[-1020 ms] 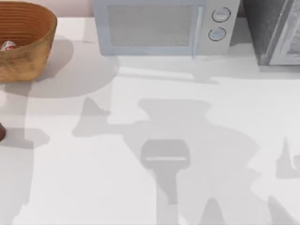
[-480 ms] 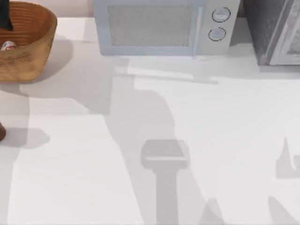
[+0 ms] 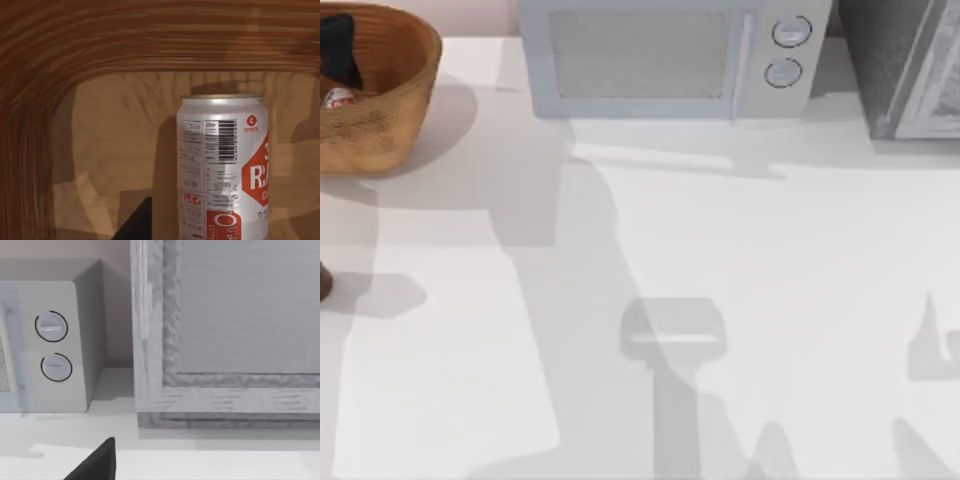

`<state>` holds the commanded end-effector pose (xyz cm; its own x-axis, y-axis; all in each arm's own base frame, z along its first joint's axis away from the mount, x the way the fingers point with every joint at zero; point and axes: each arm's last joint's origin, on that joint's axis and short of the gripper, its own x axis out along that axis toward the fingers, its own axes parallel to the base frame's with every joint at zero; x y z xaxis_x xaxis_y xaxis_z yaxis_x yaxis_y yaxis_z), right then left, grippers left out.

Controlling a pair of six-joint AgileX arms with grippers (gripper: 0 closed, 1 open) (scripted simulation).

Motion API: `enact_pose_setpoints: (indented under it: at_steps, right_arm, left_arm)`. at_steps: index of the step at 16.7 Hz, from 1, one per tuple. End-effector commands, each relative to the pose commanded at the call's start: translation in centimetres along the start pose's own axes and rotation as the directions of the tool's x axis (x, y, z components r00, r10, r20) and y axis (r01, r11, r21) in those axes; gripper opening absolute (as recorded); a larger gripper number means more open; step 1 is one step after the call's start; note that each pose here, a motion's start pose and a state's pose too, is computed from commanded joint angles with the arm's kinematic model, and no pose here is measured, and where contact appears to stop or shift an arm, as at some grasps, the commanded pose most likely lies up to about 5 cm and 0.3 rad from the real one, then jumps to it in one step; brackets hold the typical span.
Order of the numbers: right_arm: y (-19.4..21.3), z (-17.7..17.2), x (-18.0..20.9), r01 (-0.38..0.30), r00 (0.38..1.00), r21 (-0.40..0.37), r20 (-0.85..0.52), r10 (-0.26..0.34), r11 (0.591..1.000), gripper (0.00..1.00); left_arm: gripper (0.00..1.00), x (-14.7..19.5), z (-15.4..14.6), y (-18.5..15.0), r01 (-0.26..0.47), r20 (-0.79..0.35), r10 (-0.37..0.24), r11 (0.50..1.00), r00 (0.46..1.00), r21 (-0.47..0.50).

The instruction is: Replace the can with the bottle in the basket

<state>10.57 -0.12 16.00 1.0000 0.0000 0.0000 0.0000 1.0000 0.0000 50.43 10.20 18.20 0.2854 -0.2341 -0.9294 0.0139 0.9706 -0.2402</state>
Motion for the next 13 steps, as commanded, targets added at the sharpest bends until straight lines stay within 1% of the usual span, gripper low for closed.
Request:
enact_pose_setpoints:
  at_steps: [4, 5, 6, 8, 13]
  right_arm:
    - [0.0, 0.0, 0.0, 0.000, 1.000, 0.000, 0.000, 0.000, 1.000, 1.00]
    - [0.0, 0.0, 0.0, 0.000, 1.000, 0.000, 0.000, 0.000, 1.000, 1.00]
    - [0.0, 0.0, 0.0, 0.000, 1.000, 0.000, 0.000, 0.000, 1.000, 1.00]
    - [0.0, 0.0, 0.0, 0.000, 1.000, 0.000, 0.000, 0.000, 1.000, 1.00]
    - [0.0, 0.0, 0.0, 0.000, 1.000, 0.000, 0.000, 0.000, 1.000, 1.00]
  left_arm:
    - [1.00, 0.0, 0.0, 0.0, 0.000, 0.000, 0.000, 1.000, 1.000, 0.000]
    - [1.00, -0.9, 0.4, -0.8, 0.001, 0.027, -0.001, 1.000, 1.000, 0.021]
    - [1.00, -0.7, 0.3, -0.7, 0.001, 0.022, -0.001, 1.000, 1.000, 0.017]
    - [1.00, 0.5, 0.1, -0.4, 0.001, 0.002, -0.001, 1.000, 1.000, 0.002]
    - [1.00, 3.8, 0.1, -0.1, 0.000, 0.000, 0.000, 1.000, 1.000, 0.000]
